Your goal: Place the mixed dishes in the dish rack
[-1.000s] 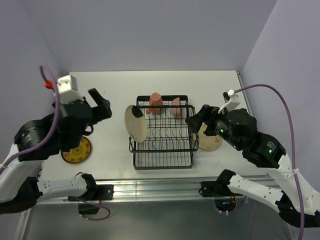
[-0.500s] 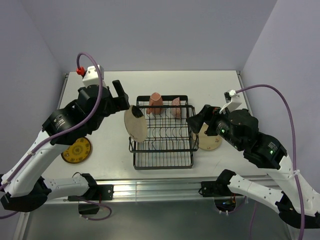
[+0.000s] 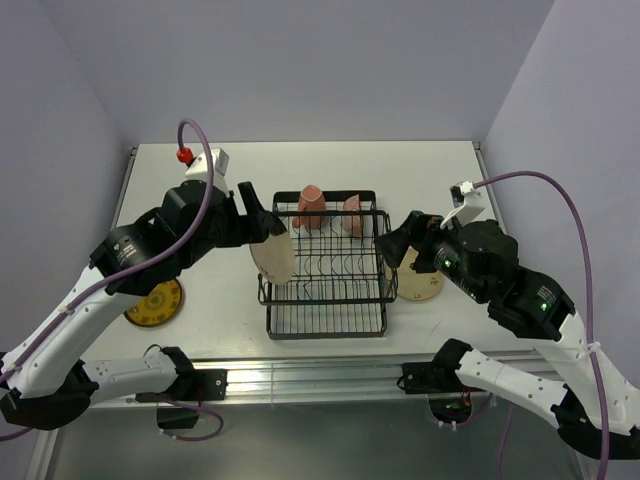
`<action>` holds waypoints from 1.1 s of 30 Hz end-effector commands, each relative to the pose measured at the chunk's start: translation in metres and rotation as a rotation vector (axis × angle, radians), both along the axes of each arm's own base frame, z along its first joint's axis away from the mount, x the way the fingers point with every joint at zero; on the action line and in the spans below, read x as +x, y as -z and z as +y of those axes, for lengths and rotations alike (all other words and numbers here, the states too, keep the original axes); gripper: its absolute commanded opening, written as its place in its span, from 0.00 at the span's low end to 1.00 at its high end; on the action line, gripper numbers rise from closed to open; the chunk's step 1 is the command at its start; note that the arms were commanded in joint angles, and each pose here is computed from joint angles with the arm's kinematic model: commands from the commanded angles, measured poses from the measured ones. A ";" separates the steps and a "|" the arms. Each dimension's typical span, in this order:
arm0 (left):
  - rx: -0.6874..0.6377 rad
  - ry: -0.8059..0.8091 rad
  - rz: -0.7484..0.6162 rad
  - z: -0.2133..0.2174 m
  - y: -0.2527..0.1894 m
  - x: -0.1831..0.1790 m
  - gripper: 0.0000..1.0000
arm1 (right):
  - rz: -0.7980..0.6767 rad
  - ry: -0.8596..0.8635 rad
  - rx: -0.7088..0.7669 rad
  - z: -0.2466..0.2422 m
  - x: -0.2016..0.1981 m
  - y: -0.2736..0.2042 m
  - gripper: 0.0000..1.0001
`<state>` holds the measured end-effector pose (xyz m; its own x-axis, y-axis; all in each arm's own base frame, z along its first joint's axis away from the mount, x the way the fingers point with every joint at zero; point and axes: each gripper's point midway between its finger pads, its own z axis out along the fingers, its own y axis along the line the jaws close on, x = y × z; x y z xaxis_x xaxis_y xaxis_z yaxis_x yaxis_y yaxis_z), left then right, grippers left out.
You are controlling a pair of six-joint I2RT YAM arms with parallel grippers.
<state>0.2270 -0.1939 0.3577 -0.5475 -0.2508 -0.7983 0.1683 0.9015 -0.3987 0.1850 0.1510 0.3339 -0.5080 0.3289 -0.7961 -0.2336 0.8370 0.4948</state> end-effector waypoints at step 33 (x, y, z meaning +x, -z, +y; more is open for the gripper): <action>-0.200 0.309 0.041 -0.081 -0.009 -0.035 0.72 | 0.001 0.005 0.006 0.005 0.009 0.011 1.00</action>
